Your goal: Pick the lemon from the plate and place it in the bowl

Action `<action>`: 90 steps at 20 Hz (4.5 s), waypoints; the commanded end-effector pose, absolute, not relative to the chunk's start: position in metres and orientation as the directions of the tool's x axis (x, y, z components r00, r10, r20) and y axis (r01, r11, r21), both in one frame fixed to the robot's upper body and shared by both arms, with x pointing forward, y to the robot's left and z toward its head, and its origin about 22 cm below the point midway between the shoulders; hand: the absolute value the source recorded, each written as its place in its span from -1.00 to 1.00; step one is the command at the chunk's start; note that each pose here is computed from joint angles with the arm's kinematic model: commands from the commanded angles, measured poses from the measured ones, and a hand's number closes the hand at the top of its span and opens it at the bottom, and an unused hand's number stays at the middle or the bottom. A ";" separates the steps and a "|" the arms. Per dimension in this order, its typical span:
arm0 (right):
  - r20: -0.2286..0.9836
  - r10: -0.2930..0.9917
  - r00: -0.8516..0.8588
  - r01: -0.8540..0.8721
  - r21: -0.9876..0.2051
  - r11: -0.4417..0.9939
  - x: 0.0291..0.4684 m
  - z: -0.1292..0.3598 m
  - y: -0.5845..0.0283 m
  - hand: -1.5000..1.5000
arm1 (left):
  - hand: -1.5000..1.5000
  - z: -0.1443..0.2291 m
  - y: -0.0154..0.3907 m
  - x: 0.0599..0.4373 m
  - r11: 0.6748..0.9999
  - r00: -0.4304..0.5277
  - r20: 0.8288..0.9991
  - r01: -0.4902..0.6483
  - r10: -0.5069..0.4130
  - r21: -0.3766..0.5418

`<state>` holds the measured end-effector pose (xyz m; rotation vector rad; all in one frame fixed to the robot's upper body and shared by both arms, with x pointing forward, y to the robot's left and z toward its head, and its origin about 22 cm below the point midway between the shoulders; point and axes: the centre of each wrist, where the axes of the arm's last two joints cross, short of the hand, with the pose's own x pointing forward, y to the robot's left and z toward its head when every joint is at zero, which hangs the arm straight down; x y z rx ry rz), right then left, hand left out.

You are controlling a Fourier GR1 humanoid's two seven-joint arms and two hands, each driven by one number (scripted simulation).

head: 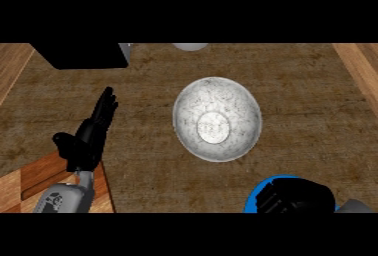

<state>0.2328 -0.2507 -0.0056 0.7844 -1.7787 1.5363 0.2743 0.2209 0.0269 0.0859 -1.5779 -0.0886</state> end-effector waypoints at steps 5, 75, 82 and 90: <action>0.698 -0.345 -0.627 -0.774 -0.609 0.174 0.206 0.107 -0.265 1.00 | 0.00 0.026 0.232 0.264 0.993 -0.004 0.994 -0.030 -0.113 0.113; 0.896 -0.034 -0.442 -0.784 -0.368 0.500 0.454 0.136 -0.229 -1.00 | 0.00 0.036 0.219 0.275 0.992 -0.048 0.993 0.055 -0.109 0.112; 0.939 -0.050 -0.339 -0.840 -0.279 0.465 0.454 0.135 -0.256 -1.00 | 0.00 0.043 0.209 0.282 0.990 -0.045 0.992 0.069 -0.121 0.124; 0.946 -0.071 -0.315 -0.862 -0.255 0.438 0.444 0.130 -0.286 -1.00 | 0.00 0.043 0.206 0.282 0.991 -0.053 0.992 0.063 -0.112 0.115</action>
